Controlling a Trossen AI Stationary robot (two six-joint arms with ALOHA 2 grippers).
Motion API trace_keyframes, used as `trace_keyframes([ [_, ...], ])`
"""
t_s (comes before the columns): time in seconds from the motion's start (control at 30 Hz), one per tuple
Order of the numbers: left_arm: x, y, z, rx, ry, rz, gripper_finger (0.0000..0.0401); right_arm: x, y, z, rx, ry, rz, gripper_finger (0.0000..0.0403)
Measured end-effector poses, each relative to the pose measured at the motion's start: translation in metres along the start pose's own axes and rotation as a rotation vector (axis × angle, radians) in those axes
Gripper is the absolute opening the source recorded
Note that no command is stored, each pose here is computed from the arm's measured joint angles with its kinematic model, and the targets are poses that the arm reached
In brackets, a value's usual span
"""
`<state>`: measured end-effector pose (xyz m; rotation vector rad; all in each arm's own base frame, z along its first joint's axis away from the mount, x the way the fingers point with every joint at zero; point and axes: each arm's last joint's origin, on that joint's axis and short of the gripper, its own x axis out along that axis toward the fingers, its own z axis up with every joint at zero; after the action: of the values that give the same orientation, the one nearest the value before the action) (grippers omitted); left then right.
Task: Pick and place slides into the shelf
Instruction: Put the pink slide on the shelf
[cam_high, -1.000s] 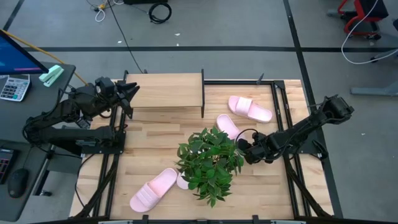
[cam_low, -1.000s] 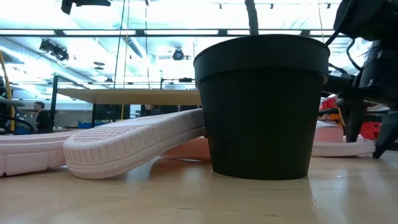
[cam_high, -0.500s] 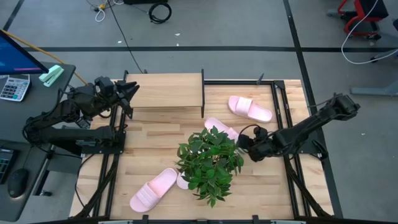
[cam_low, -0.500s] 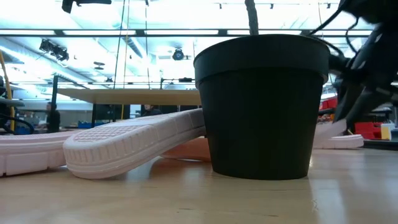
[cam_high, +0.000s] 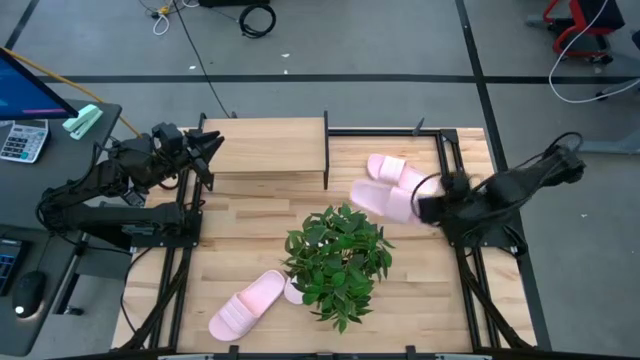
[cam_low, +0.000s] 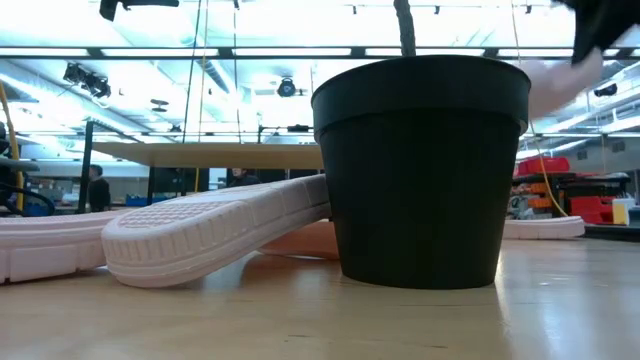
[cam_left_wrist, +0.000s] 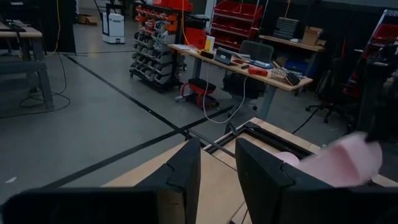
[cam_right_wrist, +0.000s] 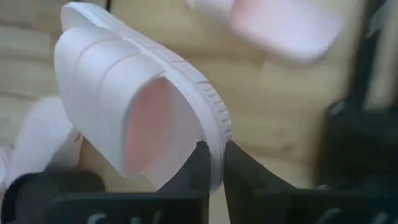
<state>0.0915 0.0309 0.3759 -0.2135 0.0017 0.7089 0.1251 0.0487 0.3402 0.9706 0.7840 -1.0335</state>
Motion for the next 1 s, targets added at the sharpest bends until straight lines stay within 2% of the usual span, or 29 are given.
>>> trace_keyframes([
  [0.1,0.0,0.0,0.0,-0.001,-0.001,0.0,0.0107,-0.024,0.003,0.021,-0.078,-0.092,0.131,0.0023],
  [0.23,0.0,-0.001,0.0,-0.002,0.004,-0.026,0.0107,-0.044,0.007,0.048,-0.104,-0.228,0.16,0.0023],
  [0.4,0.0,-0.001,0.0,-0.008,0.007,-0.036,0.0104,-0.066,0.012,0.073,-0.193,-0.326,0.147,0.0023],
  [0.67,0.0,-0.001,0.001,-0.016,0.001,-0.038,0.0088,-0.089,0.03,0.109,-0.162,-0.552,0.151,0.0022],
  [1.0,0.0,-0.002,0.003,-0.029,-0.022,-0.043,0.0078,-0.088,0.069,0.146,-0.149,-0.693,0.278,0.0022],
])
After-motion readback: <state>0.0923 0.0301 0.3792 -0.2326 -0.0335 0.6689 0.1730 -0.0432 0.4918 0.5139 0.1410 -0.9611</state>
